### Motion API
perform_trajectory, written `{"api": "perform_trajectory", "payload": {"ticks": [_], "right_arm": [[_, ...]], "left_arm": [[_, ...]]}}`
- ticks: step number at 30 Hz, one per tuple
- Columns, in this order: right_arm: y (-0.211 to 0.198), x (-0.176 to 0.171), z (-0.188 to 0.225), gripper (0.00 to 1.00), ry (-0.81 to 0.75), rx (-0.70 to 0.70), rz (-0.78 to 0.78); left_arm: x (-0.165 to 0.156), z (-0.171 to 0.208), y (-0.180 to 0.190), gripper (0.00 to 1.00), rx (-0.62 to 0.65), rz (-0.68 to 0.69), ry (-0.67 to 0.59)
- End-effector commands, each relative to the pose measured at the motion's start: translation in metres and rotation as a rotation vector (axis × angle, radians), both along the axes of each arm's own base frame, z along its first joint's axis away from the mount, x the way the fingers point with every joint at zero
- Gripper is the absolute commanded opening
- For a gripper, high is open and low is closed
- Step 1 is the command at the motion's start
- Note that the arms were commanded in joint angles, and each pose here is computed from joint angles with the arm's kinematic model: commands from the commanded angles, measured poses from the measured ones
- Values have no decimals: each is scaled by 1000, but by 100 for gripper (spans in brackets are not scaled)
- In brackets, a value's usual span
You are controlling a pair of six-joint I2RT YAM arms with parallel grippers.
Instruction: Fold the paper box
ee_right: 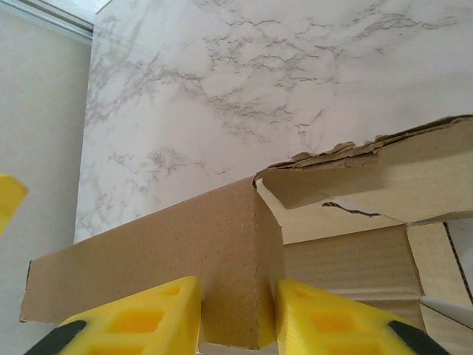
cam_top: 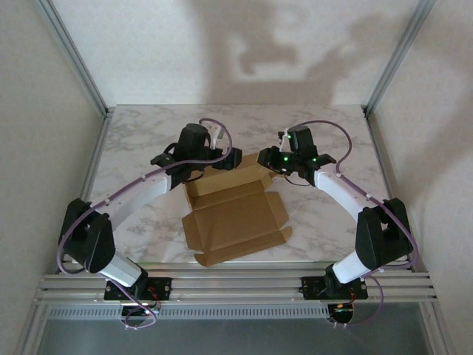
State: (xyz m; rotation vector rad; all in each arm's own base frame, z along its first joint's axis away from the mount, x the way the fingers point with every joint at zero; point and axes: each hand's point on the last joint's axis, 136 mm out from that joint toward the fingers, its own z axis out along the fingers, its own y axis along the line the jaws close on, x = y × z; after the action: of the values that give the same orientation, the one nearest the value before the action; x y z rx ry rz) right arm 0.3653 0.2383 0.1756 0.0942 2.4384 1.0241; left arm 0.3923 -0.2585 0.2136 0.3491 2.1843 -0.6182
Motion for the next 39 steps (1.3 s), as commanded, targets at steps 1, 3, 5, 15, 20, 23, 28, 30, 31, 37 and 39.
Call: {"api": "perform_trajectory", "payload": {"ticks": [1, 3, 5, 15, 20, 23, 28, 30, 31, 37, 39], "right_arm": [[0, 1, 2, 27, 3, 48, -7], [1, 2, 2, 26, 8, 63, -9], [1, 2, 2, 27, 9, 68, -7], [-23, 2, 25, 45, -54, 38, 14], [-55, -7, 38, 57, -148, -216, 122], [-78, -4, 40, 62, -190, -414, 151], [-88, 11, 34, 67, -195, -584, 256], [-92, 20, 31, 67, -208, -644, 285], [-95, 24, 29, 67, -211, -680, 298], [-96, 43, 12, 68, -207, -761, 386], [-91, 44, 6, 68, -198, -746, 416]], "left_arm": [[3, -3, -10, 99, 26, -86, -14], [7, -16, -10, 99, 53, -87, 0], [11, -27, -11, 99, 75, -88, 19], [10, -60, -16, 99, 122, -110, 78], [8, -61, -17, 99, 129, -116, 79], [7, -61, -16, 99, 134, -121, 78], [5, -61, -19, 99, 132, -146, 78], [4, -60, -21, 99, 129, -156, 77], [3, -60, -21, 99, 126, -163, 75], [1, -57, -24, 99, 116, -185, 74], [1, -58, -24, 99, 119, -185, 77]]}}
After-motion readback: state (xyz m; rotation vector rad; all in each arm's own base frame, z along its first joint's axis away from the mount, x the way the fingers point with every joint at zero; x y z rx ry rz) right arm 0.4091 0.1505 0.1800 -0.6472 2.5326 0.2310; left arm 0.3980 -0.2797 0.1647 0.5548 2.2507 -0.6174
